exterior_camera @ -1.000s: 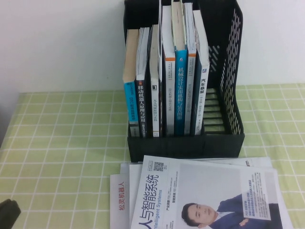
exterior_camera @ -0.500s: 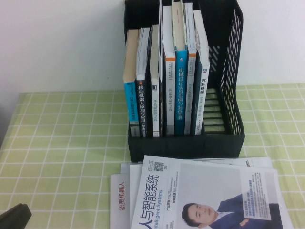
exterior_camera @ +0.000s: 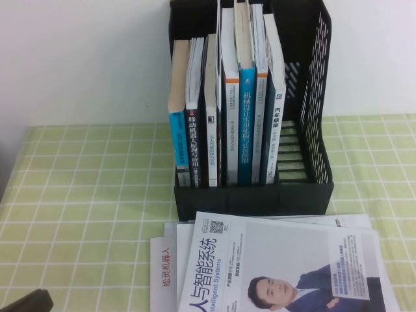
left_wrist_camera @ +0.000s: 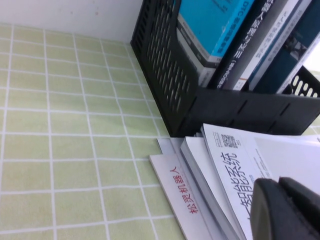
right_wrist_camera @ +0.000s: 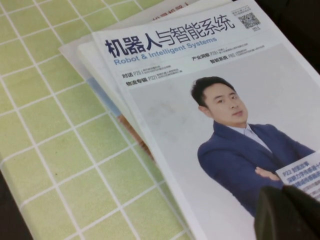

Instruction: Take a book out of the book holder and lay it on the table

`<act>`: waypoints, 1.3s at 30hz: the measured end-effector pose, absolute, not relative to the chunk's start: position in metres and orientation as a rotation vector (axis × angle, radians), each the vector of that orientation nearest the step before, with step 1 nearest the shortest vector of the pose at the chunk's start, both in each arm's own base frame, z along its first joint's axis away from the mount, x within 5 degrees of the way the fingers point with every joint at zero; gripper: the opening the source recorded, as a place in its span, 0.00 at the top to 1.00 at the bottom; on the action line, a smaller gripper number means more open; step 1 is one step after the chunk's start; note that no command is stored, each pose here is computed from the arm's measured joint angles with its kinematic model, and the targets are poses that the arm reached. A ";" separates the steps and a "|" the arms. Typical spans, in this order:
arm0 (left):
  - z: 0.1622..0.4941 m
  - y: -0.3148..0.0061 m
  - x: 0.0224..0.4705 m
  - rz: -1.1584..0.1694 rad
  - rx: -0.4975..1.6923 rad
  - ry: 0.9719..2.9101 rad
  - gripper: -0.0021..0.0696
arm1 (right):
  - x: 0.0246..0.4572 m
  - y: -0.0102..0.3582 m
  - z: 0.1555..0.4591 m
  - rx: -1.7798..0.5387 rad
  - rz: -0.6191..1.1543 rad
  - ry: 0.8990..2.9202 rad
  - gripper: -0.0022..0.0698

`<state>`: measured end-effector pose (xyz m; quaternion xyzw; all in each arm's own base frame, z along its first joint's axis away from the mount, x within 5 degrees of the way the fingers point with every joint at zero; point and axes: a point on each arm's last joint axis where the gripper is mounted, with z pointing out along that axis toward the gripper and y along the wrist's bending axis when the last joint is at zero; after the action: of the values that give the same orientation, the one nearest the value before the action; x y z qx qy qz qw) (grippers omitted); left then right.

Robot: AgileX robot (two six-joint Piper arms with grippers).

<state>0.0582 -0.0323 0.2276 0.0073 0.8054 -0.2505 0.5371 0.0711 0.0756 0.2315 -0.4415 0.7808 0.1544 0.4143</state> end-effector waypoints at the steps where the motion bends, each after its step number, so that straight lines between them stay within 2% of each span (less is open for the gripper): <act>1: 0.227 -0.033 0.058 -0.597 0.020 1.924 0.97 | 0.071 0.076 0.231 -1.109 0.389 1.963 0.97; 11: 0.219 -0.031 0.055 -0.575 0.032 1.920 0.97 | 0.071 0.076 0.231 -1.109 0.389 1.963 0.97; 17: 0.217 -0.020 0.053 -0.353 0.112 1.848 0.97 | 0.071 0.076 0.231 -1.106 0.396 1.966 0.97; 22: 0.193 -0.008 0.053 -0.270 -0.077 1.824 0.97 | 0.071 0.076 0.231 -1.108 0.397 1.969 0.97; 27: 0.174 -0.006 0.053 -0.266 -0.152 1.859 0.97 | 0.070 0.076 0.231 -1.111 0.399 1.974 0.97; 39: 0.172 -0.005 0.052 -0.219 -0.114 1.880 0.97 | 0.070 0.076 0.231 -1.114 0.399 1.978 0.97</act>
<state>0.0521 -0.0049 0.1717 -0.0487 0.8053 -0.0940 0.5833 0.0698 0.0756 0.2305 -0.4417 0.7841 0.1583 0.4063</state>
